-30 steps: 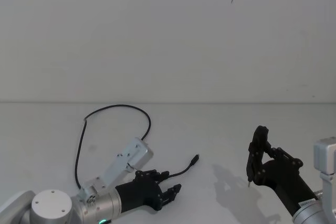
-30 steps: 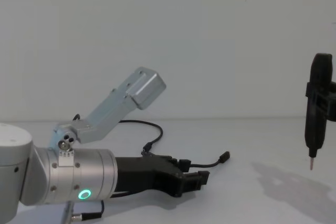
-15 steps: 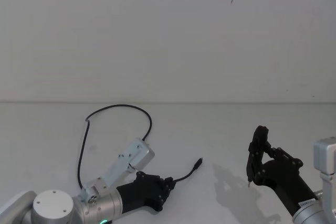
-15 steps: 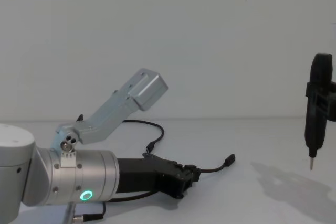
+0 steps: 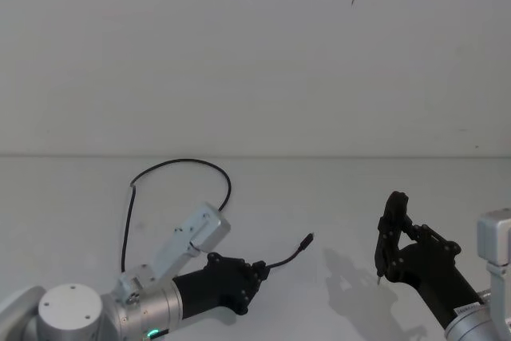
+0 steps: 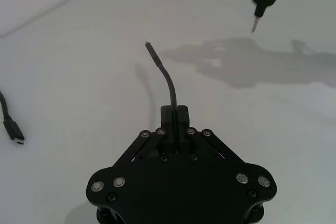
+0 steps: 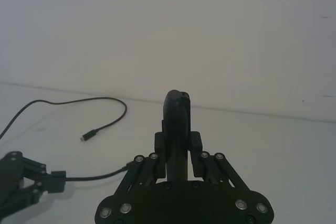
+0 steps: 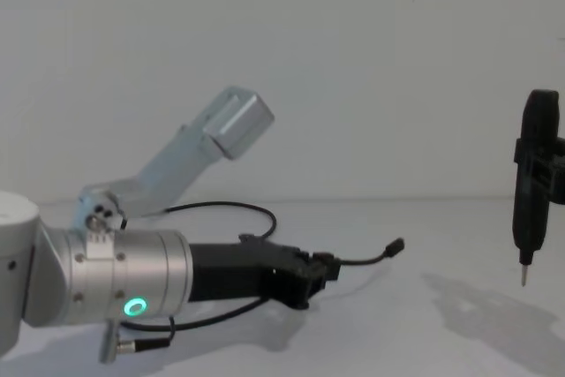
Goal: Pick up the data cable with the one hand.
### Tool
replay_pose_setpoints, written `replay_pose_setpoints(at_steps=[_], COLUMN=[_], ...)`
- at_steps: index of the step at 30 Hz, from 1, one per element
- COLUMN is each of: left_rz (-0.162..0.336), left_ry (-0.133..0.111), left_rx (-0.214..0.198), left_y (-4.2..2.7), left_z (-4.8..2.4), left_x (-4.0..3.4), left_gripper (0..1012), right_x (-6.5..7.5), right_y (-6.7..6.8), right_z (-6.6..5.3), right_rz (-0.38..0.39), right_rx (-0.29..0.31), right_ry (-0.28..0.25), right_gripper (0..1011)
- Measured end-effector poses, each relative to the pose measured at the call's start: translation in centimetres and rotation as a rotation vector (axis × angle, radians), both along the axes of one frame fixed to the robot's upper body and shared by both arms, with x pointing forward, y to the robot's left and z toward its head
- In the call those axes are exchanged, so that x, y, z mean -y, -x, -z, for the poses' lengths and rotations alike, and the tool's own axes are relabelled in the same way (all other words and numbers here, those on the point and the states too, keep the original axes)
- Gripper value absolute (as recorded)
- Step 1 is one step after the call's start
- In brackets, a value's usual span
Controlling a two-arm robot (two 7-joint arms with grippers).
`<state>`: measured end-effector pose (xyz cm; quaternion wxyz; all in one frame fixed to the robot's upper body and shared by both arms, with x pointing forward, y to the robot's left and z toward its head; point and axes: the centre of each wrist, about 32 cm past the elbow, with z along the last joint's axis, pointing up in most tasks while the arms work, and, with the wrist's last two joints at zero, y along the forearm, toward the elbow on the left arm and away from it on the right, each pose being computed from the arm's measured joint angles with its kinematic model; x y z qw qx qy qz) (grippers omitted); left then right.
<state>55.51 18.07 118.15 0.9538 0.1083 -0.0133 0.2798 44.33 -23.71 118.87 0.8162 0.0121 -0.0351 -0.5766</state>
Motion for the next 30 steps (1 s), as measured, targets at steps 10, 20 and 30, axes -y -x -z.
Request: replay_pose_setpoints(at_steps=[10, 20, 30], left_rz=[0.044, 0.084, 0.113], left_ry=[0.028, 0.023, 0.020], left_rx=[0.019, 0.015, 0.011], left_y=[0.94, 2.02, 2.77], left_z=[-1.85, -3.18, -4.10], left_x=[-1.30, -2.64, -3.41], left_gripper=[44, 44, 44], right_x=[0.0, 0.0, -0.2], right_y=[0.0, 0.0, -0.3], right_z=[0.0, 0.0, -0.5], right_rz=[0.000, 0.000, -0.014], right_rx=[0.000, 0.000, 0.021], right_ry=[0.000, 0.000, -0.013], right_gripper=[269, 269, 269])
